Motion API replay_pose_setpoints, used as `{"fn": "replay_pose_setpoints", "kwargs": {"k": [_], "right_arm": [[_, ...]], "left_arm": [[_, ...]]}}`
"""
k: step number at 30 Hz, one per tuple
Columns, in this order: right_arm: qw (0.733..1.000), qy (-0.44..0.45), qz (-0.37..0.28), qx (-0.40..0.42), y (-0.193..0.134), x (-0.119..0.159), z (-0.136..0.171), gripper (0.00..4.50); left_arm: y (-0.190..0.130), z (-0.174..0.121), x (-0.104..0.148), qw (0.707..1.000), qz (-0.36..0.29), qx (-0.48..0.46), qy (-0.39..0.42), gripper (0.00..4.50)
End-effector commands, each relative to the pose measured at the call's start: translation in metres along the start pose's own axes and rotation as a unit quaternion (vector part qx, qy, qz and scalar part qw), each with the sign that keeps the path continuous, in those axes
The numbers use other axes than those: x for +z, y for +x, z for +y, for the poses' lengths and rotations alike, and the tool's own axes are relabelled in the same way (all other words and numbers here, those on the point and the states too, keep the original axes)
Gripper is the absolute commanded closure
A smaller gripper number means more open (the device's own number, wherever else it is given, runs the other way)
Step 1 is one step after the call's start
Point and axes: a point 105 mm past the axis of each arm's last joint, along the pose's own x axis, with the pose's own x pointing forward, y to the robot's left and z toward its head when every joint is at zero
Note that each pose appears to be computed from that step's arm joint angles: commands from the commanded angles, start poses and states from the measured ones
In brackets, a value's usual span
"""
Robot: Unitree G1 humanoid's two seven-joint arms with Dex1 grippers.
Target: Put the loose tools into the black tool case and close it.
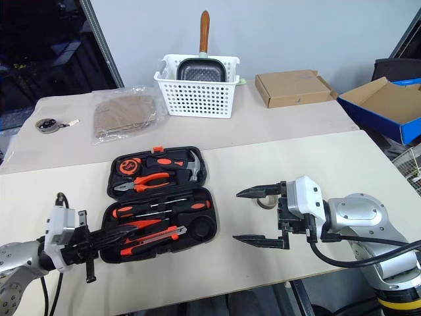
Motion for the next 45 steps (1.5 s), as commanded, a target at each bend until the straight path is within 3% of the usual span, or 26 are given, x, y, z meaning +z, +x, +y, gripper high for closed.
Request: {"fn": "replay_pose_setpoints", "kwargs": {"k": [1, 9, 17, 22, 24, 27, 28, 39, 45], "right_arm": [[1.0, -0.017, -0.009, 0.001, 0.0, 0.008, -0.001, 0.0], [1.0, -0.016, -0.008, -0.003, 0.0, 0.009, 0.001, 0.0], [1.0, -0.015, -0.006, -0.006, 0.0, 0.008, 0.002, 0.0], [1.0, -0.015, -0.007, -0.005, 0.001, 0.009, 0.001, 0.0], [1.0, -0.015, -0.008, -0.005, 0.001, 0.008, 0.002, 0.0], [1.0, -0.011, -0.007, -0.009, 0.0, 0.008, 0.002, 0.0], [1.0, -0.009, -0.008, -0.011, 0.0, 0.008, 0.002, 0.0], [1.0, -0.005, -0.003, -0.016, -0.001, 0.007, 0.002, 0.0], [0.999, 0.008, 0.008, -0.035, -0.005, 0.003, 0.003, 0.0]], "left_arm": [[0.006, -0.002, -0.011, 0.999, 0.045, -0.007, 0.008, 4.42], [0.014, 0.0, -0.054, 0.985, 0.165, -0.03, 0.034, 4.42], [0.004, 0.008, -0.071, 0.978, 0.206, -0.032, 0.021, 4.42], [-0.006, 0.018, -0.071, 0.976, 0.215, -0.029, 0.014, 4.42], [-0.002, 0.019, -0.057, 0.984, 0.172, -0.033, 0.022, 4.42], [0.008, 0.019, -0.016, 0.998, 0.053, -0.022, -0.017, 4.42], [0.011, 0.019, -0.011, 0.999, 0.045, -0.022, -0.02, 4.42], [0.036, 0.013, -0.047, 0.983, 0.185, -0.012, 0.004, 4.42], [0.041, 0.011, -0.056, 0.982, 0.187, 0.009, -0.039, 4.42]]}}
